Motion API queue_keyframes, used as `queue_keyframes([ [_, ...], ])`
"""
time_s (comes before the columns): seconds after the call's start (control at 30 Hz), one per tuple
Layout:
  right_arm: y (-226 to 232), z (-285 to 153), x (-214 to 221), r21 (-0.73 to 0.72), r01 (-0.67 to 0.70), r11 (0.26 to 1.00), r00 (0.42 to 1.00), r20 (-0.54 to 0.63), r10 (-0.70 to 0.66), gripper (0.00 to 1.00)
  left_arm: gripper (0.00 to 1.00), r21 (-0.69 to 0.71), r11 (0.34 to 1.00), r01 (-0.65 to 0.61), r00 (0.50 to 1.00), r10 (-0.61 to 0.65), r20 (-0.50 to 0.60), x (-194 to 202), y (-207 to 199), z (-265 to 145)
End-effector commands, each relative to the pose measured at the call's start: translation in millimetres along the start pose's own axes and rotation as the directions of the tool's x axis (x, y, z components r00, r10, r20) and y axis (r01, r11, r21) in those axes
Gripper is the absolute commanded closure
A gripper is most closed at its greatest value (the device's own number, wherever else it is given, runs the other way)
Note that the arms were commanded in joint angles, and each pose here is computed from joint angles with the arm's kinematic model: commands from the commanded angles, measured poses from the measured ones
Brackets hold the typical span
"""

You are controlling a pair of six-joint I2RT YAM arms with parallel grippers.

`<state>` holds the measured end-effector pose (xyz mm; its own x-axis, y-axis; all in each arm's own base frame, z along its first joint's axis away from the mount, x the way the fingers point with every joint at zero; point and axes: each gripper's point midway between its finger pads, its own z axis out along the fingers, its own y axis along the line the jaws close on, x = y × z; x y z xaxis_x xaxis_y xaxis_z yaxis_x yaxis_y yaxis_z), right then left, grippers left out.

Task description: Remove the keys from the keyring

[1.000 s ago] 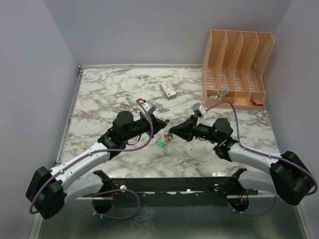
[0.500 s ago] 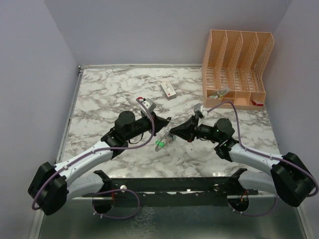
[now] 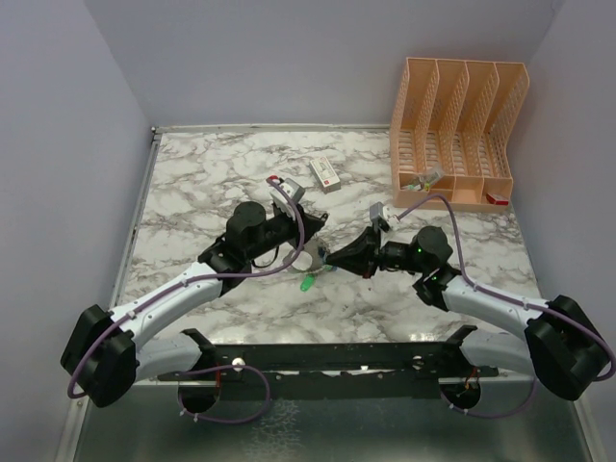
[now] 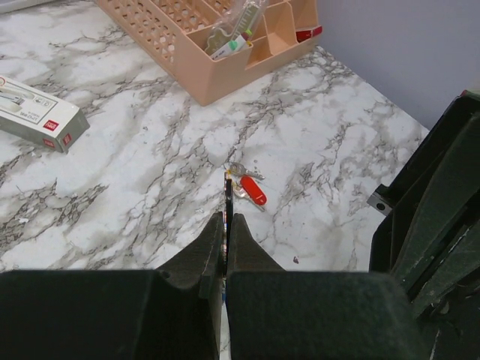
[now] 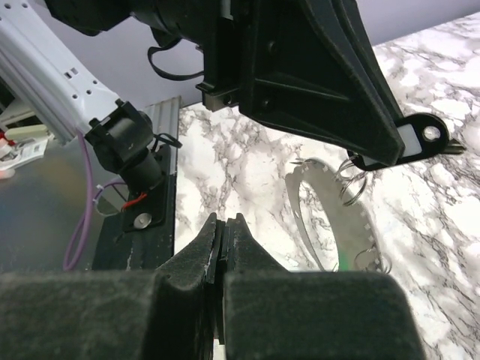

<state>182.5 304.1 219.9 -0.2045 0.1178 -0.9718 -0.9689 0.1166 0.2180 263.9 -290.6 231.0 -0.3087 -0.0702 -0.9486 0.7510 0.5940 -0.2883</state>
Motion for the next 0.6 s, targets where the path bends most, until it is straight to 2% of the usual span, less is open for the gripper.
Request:
queue_keyframes([
  [0.0,-14,-1,-6,0.092,0.008,0.996,1.000,0.005,-0.009,0.99,1.00,0.024,0.999,-0.035,0.999,0.035,0.015,-13,-5,1],
  [0.1,-28,-4,-9,0.188,-0.004,0.982,1.000,0.028,-0.001,0.92,1.00,0.051,0.998,-0.043,0.999,0.043,0.005,-11,-10,0],
  [0.27,-37,-2,-12,0.223,-0.011,0.975,0.999,0.036,0.003,0.80,1.00,0.079,0.995,-0.066,0.998,0.067,-0.004,-12,-14,0],
  [0.43,-52,-3,-17,0.300,-0.041,0.953,0.997,0.068,0.021,0.50,1.00,0.110,0.989,-0.097,0.995,0.099,-0.021,-12,-19,0],
  [0.5,-56,-6,-20,0.332,-0.049,0.942,0.995,0.096,0.018,0.42,1.00,0.117,0.987,-0.109,0.993,0.113,-0.029,-12,-19,0],
  [0.57,-57,-6,-21,0.332,-0.045,0.942,0.993,0.114,0.007,0.39,1.00,0.118,0.986,-0.121,0.991,0.126,-0.034,-12,-19,0],
])
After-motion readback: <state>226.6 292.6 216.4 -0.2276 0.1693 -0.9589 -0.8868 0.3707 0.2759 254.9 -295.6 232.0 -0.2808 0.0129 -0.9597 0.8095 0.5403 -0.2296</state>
